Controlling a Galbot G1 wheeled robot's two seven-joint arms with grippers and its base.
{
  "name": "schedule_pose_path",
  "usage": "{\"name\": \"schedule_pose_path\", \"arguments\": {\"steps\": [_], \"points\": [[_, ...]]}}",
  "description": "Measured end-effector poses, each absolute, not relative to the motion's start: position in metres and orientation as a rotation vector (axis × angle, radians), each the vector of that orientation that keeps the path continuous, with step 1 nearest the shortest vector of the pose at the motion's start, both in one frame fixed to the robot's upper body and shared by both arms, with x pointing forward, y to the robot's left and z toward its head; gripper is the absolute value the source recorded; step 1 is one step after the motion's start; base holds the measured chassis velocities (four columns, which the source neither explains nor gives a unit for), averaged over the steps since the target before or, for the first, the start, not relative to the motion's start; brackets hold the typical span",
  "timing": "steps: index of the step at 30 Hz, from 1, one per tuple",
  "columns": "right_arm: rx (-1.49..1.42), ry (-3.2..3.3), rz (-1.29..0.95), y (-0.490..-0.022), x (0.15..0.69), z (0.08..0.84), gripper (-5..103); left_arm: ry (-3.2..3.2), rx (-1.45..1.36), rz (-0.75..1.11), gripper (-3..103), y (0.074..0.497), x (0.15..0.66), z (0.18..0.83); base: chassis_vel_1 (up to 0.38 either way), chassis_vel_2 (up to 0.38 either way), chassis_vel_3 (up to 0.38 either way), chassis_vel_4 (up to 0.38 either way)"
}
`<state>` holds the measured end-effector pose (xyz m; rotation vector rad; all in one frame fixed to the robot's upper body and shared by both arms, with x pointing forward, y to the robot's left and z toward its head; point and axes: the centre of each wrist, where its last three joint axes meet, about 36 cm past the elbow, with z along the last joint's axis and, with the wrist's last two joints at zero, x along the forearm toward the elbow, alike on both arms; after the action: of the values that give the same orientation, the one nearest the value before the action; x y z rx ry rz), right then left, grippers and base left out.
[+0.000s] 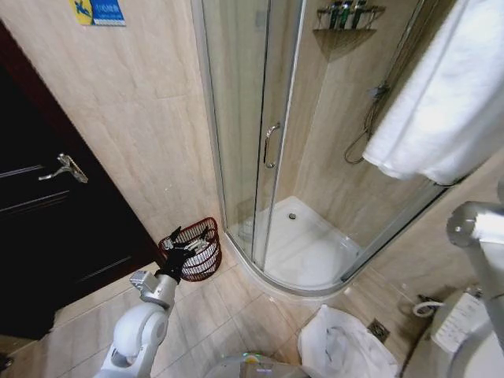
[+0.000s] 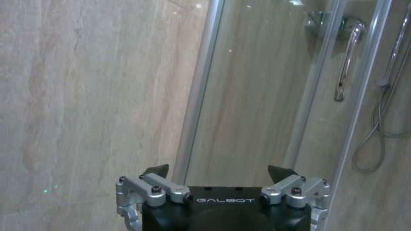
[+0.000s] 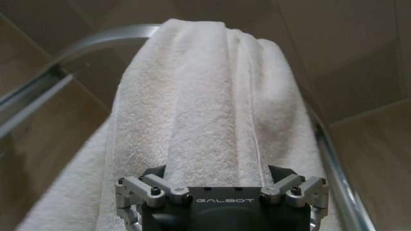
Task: Discard the used towel into the hamper.
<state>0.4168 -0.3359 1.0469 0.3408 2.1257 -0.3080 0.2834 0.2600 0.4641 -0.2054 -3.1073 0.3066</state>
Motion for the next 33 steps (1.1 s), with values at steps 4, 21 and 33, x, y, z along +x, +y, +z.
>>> {"name": "schedule_pose_path", "arguments": {"steps": [4, 21, 33], "points": [[0.363, 2.156, -0.286, -0.348, 0.424, 1.050, 100, -3.107, -0.205, 0.307, 100, 0.260, 0.283, 0.464, 0.000, 0.000, 0.000, 0.000], [0.271, 2.248, -0.195, -0.373, 0.442, 1.041, 57, -3.107, -0.205, 0.307, 100, 0.260, 0.283, 0.464, 0.000, 0.000, 0.000, 0.000], [0.258, 2.245, -0.199, -0.383, 0.434, 1.043, 18, -3.107, -0.206, 0.307, 100, 0.260, 0.283, 0.464, 0.000, 0.000, 0.000, 0.000]]}}
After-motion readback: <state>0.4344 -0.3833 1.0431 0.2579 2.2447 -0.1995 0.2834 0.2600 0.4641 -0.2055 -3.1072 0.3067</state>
